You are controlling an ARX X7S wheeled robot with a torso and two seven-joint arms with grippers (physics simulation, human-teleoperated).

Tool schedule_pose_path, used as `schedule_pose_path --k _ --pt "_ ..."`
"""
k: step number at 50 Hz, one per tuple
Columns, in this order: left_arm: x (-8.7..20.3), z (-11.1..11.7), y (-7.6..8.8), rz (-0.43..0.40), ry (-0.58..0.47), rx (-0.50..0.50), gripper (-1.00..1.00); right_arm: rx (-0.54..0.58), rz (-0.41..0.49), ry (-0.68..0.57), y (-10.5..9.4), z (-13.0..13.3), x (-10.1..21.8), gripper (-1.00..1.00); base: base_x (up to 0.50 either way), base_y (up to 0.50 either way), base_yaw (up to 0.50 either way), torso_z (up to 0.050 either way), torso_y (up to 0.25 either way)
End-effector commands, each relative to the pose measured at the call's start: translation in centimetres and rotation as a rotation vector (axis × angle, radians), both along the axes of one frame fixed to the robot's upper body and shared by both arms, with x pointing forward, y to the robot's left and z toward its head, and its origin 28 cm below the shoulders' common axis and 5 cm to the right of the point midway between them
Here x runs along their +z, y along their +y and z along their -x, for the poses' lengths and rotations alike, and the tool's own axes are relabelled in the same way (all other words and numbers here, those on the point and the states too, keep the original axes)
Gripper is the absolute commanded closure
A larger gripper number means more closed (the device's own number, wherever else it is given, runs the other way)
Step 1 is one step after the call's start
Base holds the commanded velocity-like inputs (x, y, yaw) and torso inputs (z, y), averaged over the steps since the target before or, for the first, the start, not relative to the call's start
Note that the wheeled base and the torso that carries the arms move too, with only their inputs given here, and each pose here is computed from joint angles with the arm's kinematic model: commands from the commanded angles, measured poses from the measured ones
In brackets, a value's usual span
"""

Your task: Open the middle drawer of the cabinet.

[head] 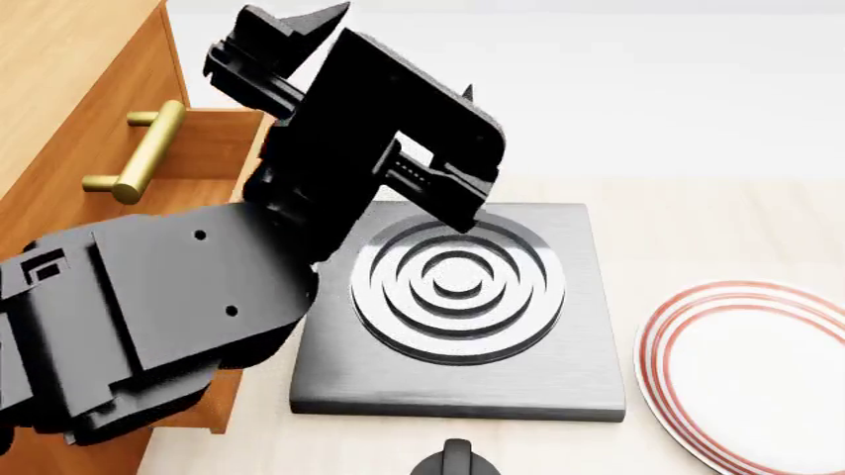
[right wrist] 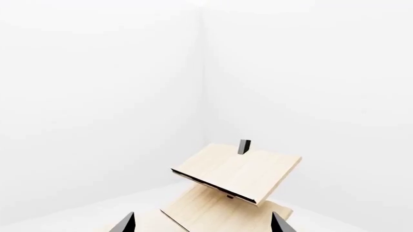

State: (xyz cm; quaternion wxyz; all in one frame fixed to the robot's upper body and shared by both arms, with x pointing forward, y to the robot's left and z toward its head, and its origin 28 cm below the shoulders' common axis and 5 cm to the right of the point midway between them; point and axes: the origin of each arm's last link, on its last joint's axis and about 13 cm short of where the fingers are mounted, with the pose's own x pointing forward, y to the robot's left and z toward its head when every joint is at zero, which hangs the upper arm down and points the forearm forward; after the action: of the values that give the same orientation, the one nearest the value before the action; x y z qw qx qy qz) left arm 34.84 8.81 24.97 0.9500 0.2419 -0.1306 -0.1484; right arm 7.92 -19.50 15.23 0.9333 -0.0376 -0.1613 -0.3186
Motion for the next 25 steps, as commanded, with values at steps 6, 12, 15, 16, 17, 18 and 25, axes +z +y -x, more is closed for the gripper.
schedule_pose_path --k 6,12,15,16,17,18,25 --pt "2.9 3.7 1.8 0.186 0.077 -0.001 -1.00 0.003 0.001 0.001 0.0 0.0 0.0 -1.00 0.00 0.00 0.00 0.000 0.000" --pt "3.2 3.4 2.8 0.280 0.182 0.022 -1.00 0.003 0.001 0.001 0.0 0.0 0.0 -1.00 0.00 0.00 0.00 0.000 0.000" --pt "3.5 3.3 3.4 0.312 0.238 0.019 -1.00 0.002 0.000 0.001 0.0 0.0 0.0 -1.00 0.00 0.00 0.00 0.000 0.000" --pt "3.7 3.3 3.6 0.316 0.236 0.024 -1.00 0.003 0.000 0.000 0.1 0.0 0.0 -1.00 0.00 0.00 0.00 0.000 0.000" --pt "3.7 3.3 3.7 0.321 0.247 0.031 -1.00 0.004 0.001 0.001 0.1 0.0 -0.1 -1.00 0.00 0.00 0.00 0.000 0.000" --pt "4.0 3.4 3.9 0.349 0.285 0.022 -1.00 0.005 0.002 0.003 0.1 -0.1 -0.1 -1.00 0.00 0.00 0.00 0.000 0.000" --pt "4.2 4.2 4.1 0.343 0.332 -0.008 -1.00 0.005 0.001 0.004 0.1 -0.1 -0.1 -1.00 0.00 0.00 0.00 0.000 0.000"
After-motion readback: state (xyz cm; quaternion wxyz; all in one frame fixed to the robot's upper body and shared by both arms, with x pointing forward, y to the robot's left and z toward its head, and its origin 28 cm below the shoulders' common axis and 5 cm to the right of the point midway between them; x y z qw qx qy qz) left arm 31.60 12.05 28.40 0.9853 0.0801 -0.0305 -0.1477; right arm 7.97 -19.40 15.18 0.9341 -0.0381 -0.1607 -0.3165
